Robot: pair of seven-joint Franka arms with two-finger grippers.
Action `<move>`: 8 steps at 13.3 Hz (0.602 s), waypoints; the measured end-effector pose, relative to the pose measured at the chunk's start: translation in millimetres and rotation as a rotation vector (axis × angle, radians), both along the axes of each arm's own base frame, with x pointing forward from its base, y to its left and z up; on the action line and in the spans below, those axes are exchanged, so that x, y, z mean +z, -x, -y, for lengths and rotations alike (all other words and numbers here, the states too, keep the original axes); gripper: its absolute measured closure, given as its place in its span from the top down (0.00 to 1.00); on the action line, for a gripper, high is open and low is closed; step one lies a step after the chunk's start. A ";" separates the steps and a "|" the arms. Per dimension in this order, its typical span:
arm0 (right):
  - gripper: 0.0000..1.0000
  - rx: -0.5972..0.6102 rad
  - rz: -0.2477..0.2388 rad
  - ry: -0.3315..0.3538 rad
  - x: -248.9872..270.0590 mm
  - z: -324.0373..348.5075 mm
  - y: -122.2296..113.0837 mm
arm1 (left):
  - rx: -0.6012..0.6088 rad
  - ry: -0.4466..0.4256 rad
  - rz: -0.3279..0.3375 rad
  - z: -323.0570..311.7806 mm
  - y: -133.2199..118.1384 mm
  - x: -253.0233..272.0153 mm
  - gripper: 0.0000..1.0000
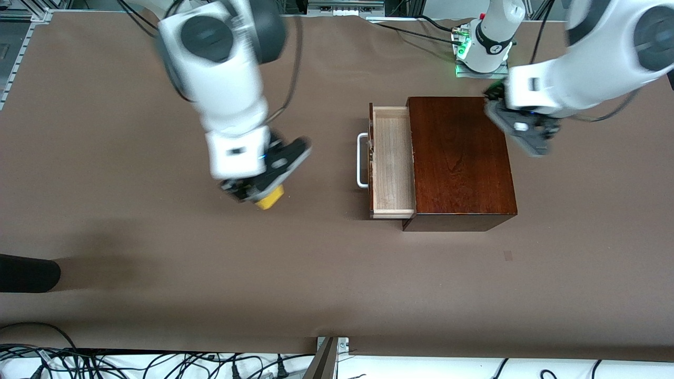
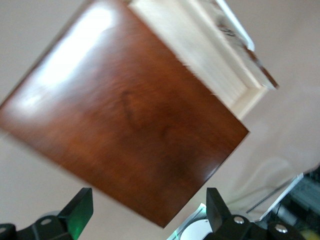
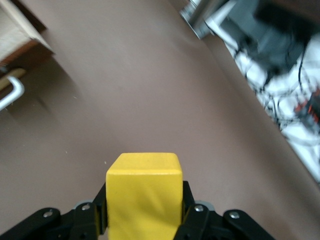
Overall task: Open drawer, take yellow block, close drawer
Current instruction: 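Lift the yellow cube out with the right gripper while the left gripper returns, then push the drawer shut with the left gripper while the right gripper lowers the cube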
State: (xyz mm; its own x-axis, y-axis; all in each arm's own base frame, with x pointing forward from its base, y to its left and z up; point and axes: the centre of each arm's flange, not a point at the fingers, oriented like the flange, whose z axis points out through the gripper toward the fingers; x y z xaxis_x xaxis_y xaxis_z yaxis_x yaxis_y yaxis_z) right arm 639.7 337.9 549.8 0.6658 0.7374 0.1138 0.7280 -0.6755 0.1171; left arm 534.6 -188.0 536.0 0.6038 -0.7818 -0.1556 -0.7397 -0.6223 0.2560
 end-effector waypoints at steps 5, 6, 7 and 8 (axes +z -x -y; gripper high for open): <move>0.56 -0.276 -0.127 -0.043 -18.1 174.1 -12.5 | -0.344 0.030 -0.080 195.7 48.5 -66.7 1.00; 0.56 -0.312 -0.139 -0.037 -27.4 196.9 -8.2 | -0.393 0.058 -0.058 215.0 43.7 -76.5 1.00; 0.56 -0.345 -0.148 -0.035 -37.8 218.4 -3.8 | -0.451 0.102 -0.018 231.0 35.4 -89.0 1.00; 0.56 -0.374 -0.153 -0.037 -49.2 237.7 0.7 | -0.505 0.146 0.028 245.5 27.3 -104.0 1.00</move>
State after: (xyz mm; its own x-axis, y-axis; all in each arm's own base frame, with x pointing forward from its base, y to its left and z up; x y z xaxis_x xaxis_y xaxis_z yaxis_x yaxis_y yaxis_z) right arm 639.0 100.2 500.6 0.8987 0.4383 0.0143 0.4384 -0.8988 -0.0029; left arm 507.3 -433.5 432.1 0.1482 -0.9889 -0.0125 -0.9460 -0.1454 0.2896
